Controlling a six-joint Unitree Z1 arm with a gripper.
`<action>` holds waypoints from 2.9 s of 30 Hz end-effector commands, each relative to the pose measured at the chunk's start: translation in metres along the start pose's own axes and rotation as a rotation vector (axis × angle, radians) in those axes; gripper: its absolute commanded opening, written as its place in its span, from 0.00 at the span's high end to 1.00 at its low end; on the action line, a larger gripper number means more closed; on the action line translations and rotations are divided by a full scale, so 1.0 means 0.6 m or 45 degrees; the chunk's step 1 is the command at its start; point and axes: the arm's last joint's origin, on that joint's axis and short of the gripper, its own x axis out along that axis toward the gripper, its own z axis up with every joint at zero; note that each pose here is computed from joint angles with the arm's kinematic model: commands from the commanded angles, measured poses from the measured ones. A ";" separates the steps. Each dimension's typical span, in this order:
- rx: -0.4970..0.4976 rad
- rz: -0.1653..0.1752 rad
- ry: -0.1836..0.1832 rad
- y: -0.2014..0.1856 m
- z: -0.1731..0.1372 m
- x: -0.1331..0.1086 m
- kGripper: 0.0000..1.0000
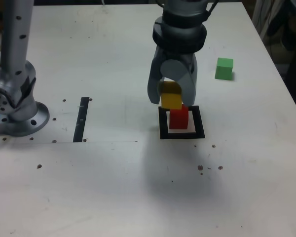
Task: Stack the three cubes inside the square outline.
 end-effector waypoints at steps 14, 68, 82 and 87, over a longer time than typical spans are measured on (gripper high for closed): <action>0.011 0.022 0.044 -0.001 0.030 0.028 0.75; 0.316 0.341 -0.035 0.167 0.088 -0.045 0.03; 0.211 0.268 0.032 0.247 0.156 0.041 0.07; 0.184 0.253 0.056 0.272 0.170 0.065 0.07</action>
